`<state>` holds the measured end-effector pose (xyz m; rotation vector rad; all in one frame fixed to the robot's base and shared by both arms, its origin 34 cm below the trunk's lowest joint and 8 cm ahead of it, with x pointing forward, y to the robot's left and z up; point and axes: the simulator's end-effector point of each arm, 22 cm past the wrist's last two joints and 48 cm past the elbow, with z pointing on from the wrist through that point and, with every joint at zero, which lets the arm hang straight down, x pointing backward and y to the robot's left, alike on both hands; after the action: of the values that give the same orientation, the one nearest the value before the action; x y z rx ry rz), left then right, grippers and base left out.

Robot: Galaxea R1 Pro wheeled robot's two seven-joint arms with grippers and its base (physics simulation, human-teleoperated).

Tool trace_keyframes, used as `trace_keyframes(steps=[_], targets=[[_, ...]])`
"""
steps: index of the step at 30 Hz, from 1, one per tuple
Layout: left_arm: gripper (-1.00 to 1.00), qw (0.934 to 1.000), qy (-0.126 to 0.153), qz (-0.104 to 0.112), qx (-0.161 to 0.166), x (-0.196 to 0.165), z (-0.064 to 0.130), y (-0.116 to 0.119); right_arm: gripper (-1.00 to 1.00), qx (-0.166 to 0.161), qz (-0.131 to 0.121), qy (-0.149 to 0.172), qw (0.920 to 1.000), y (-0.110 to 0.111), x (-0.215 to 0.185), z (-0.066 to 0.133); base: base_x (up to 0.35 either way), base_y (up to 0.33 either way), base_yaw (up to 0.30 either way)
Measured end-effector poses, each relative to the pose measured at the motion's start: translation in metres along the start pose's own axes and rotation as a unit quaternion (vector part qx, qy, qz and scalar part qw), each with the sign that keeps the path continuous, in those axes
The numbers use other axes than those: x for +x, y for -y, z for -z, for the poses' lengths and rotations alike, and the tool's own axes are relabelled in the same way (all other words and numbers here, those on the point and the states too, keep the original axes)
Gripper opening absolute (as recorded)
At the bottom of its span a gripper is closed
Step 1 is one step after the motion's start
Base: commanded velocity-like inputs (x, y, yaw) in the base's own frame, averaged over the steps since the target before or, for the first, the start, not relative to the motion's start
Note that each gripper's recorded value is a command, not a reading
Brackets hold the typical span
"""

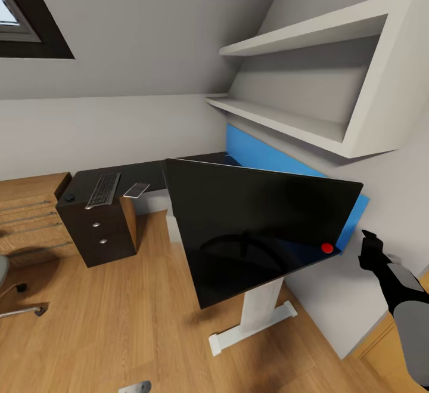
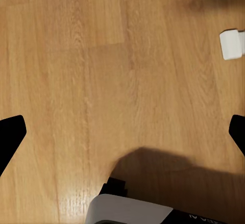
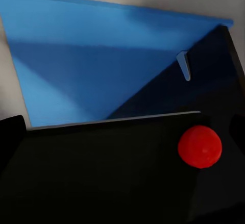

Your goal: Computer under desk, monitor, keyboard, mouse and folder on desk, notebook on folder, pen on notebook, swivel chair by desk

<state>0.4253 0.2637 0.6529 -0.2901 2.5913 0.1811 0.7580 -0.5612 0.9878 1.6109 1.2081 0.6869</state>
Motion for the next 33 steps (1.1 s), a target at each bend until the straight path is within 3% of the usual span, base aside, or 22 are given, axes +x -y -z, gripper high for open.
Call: trace_keyframes(steps=[33], targets=[[1.00, 1.0000, 0.000, 0.000, -0.001, -0.0001, 0.0000, -0.0005, 1.00, 0.001, -0.001, -0.002, 1.0000, 0.0012, 0.0020, 0.0001, 0.035, -0.024, 0.000]])
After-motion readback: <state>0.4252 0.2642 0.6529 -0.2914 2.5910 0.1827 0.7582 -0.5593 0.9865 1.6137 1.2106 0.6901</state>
